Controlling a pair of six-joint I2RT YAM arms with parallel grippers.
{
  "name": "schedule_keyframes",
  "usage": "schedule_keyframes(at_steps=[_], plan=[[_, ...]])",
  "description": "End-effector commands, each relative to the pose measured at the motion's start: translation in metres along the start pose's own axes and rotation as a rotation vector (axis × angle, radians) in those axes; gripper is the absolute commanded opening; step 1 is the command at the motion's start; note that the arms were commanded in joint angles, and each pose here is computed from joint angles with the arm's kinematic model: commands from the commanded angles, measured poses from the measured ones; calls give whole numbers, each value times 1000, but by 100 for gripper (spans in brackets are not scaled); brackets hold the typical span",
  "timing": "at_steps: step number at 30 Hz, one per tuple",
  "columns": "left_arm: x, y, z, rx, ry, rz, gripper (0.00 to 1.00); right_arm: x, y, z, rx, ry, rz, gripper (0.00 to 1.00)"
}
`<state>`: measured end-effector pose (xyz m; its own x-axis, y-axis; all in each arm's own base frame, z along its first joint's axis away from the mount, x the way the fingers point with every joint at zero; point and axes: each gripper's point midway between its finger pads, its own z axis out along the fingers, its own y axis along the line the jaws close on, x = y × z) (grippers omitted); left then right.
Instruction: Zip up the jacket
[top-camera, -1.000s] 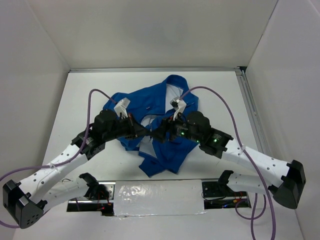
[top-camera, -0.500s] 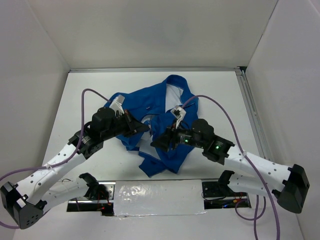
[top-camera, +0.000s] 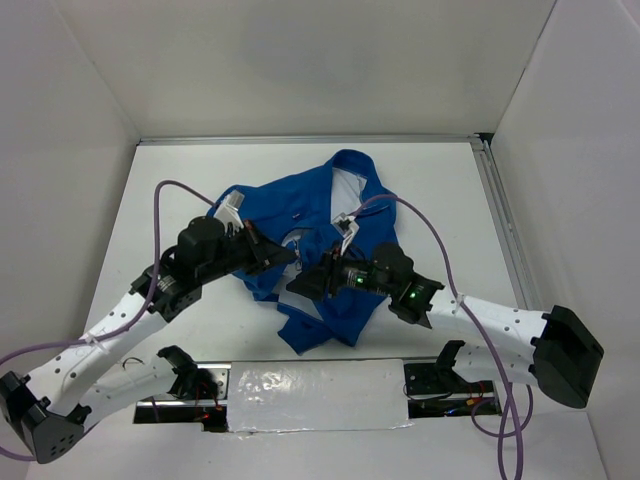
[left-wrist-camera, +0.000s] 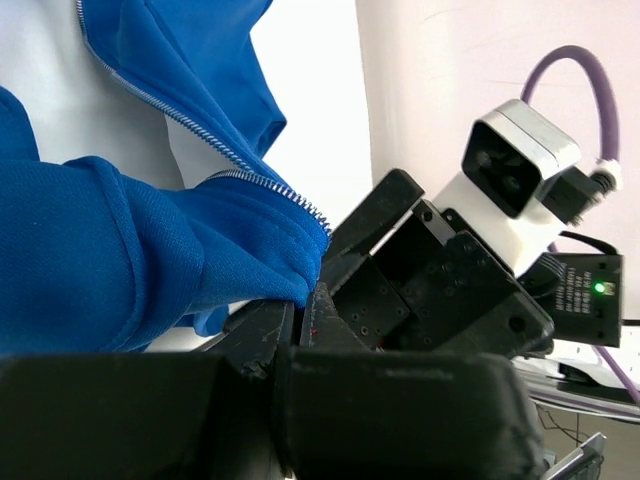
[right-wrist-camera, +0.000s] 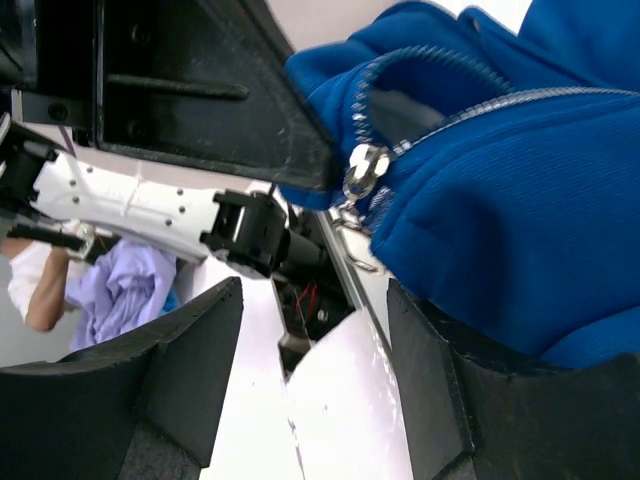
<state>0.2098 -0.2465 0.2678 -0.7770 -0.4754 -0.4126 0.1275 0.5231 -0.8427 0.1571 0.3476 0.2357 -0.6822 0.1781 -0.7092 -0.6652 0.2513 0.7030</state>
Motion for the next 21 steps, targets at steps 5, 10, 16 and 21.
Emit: schedule_keyframes(at_steps=[5, 10, 16, 21], plan=[[-14, -44, -25, 158, -61, 29, 0, -32, 16, 2, -43, -143, -39, 77], [-11, -43, -23, 156, -44, 28, 0, -41, 27, -1, -91, -174, -74, 80], [-10, -38, -19, 140, -40, 19, 0, -44, 47, -5, -173, -163, -126, 79], [-11, -39, -21, 147, -49, 17, 0, -47, 58, -12, -216, -182, -100, 80]])
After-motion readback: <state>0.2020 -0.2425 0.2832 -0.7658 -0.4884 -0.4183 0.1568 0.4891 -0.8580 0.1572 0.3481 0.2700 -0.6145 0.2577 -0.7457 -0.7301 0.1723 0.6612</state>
